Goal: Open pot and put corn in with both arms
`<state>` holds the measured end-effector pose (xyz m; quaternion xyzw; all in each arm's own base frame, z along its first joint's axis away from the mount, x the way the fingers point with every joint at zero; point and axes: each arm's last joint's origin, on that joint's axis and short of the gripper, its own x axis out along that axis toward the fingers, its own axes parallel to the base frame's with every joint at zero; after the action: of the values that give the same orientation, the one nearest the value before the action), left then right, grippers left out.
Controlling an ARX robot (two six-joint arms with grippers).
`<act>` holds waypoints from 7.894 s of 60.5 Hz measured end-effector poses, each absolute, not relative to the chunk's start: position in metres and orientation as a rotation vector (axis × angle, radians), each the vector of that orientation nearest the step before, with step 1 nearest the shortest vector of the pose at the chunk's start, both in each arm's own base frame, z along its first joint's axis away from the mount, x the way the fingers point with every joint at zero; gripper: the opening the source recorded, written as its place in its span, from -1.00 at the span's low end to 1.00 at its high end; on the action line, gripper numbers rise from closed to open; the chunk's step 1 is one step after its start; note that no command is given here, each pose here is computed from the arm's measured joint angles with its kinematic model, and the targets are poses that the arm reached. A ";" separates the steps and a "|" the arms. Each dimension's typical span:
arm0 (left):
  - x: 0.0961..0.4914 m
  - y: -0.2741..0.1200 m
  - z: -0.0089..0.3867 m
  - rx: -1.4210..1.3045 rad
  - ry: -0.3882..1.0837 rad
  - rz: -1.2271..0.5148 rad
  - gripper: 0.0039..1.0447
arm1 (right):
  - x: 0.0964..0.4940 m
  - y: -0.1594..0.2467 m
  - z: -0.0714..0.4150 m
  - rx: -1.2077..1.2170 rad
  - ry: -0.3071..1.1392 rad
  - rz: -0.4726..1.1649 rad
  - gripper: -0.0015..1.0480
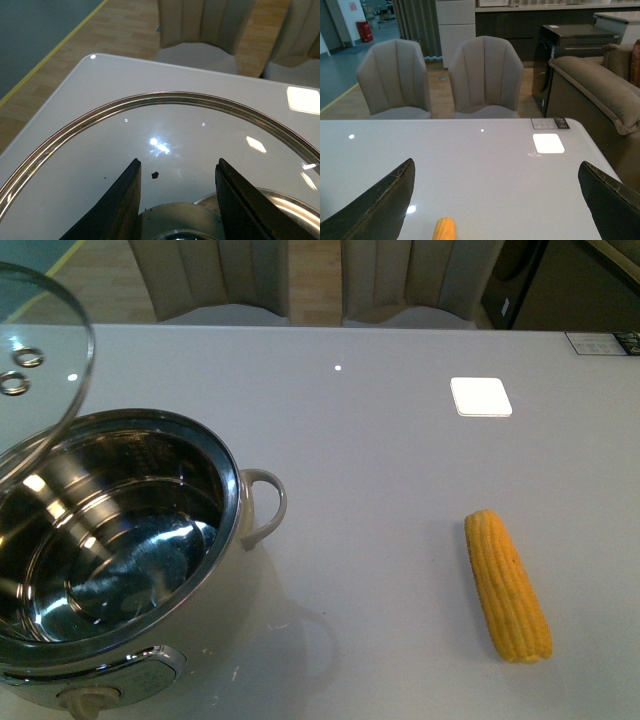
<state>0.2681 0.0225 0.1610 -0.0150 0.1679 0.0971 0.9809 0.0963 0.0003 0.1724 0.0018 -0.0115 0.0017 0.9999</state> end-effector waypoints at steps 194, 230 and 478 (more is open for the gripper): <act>0.267 0.153 0.171 -0.113 0.064 0.364 0.87 | 0.096 0.000 0.172 0.004 -0.023 0.003 0.83; 0.193 0.043 0.176 -0.016 0.011 0.012 -0.83 | 0.096 0.000 0.172 0.004 -0.023 0.003 0.83; 0.097 0.000 0.168 -0.007 -0.008 0.002 0.87 | 0.276 0.054 0.021 -0.069 1.100 0.176 0.83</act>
<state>0.0973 0.0002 0.1676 -0.0035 -0.0039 0.0011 1.0000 0.2760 0.0544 0.0213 -0.0325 0.5219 0.0837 0.8483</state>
